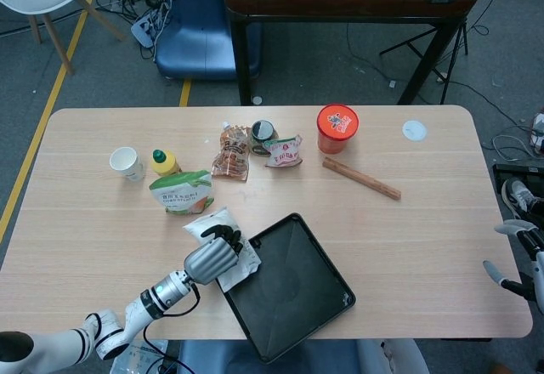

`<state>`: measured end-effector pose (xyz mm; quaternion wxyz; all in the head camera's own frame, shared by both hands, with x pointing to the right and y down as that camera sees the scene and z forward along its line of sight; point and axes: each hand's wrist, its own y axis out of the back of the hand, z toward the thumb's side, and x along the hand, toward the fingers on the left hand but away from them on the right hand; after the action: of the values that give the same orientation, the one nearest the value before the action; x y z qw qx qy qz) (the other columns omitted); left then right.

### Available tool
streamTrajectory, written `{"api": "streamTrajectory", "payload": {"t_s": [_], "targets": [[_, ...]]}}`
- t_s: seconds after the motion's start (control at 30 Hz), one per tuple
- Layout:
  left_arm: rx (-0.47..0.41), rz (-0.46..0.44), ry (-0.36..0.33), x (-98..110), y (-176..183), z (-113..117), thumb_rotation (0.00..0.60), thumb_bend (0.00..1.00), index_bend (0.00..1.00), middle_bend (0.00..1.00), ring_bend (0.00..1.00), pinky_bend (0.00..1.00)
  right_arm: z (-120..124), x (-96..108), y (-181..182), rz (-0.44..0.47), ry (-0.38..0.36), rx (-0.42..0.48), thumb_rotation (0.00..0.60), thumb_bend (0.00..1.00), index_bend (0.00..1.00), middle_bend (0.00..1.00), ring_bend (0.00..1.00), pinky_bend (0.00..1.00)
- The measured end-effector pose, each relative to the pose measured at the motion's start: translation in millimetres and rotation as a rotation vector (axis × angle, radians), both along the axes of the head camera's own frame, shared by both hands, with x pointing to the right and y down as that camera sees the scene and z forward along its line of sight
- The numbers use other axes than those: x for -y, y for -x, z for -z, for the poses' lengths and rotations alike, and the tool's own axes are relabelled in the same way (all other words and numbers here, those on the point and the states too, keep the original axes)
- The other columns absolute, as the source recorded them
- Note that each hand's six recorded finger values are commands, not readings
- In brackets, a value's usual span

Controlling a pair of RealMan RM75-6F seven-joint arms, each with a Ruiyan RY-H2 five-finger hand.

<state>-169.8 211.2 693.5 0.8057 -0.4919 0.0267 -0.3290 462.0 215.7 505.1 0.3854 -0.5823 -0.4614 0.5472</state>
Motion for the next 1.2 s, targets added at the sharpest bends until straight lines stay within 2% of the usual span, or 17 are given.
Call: {"api": "streamTrajectory", "payload": {"t_s": [0.3, 0.53, 0.73, 0.87, 1.03, 1.13, 1.2], "targets": [[0.108, -0.008, -0.032, -0.7, 6.0, -9.9, 0.600, 0.18, 0.45, 0.61, 0.58, 0.72, 1.3, 0.3, -0.2, -0.002, -0.004, -0.002, 0.600, 0.19, 0.36, 0.32, 0.17, 0.17], [0.130, 0.008, -0.031, -0.2, 8.7, -8.2, 0.600, 0.18, 0.45, 0.61, 0.58, 0.72, 0.6, 0.4, 0.5, -0.001, -0.003, 0.000, 0.600, 0.19, 0.36, 0.32, 0.17, 0.17], [0.098, 0.081, -0.030, 10.7, 8.6, 1.7, 0.600, 0.18, 0.45, 0.61, 0.58, 0.72, 0.8, 0.1, -0.3, -0.004, -0.002, -0.004, 0.600, 0.19, 0.36, 0.32, 0.17, 0.17], [0.128, 0.057, -0.056, 8.1, 11.4, 1.0, 0.600, 0.18, 0.45, 0.61, 0.58, 0.72, 1.5, 0.0, 0.3, -0.004, -0.007, -0.002, 0.600, 0.19, 0.36, 0.32, 0.17, 0.17], [0.135, 0.055, -0.022, -0.8, 13.8, -1.9, 0.600, 0.18, 0.45, 0.61, 0.58, 0.72, 0.5, -0.9, -0.4, -0.006, -0.003, -0.001, 0.600, 0.19, 0.36, 0.32, 0.17, 0.17], [0.110, 0.065, -0.008, -1.1, 12.1, 0.8, 0.600, 0.18, 0.45, 0.61, 0.58, 0.72, 1.2, -0.4, -0.2, -0.005, -0.004, -0.003, 0.600, 0.19, 0.36, 0.32, 0.17, 0.17], [0.079, 0.090, 0.031, 0.3, 11.1, 1.9, 0.600, 0.18, 0.45, 0.61, 0.58, 0.72, 1.9, -0.5, -0.1, -0.006, -0.007, -0.002, 0.600, 0.19, 0.36, 0.32, 0.17, 0.17]]}}
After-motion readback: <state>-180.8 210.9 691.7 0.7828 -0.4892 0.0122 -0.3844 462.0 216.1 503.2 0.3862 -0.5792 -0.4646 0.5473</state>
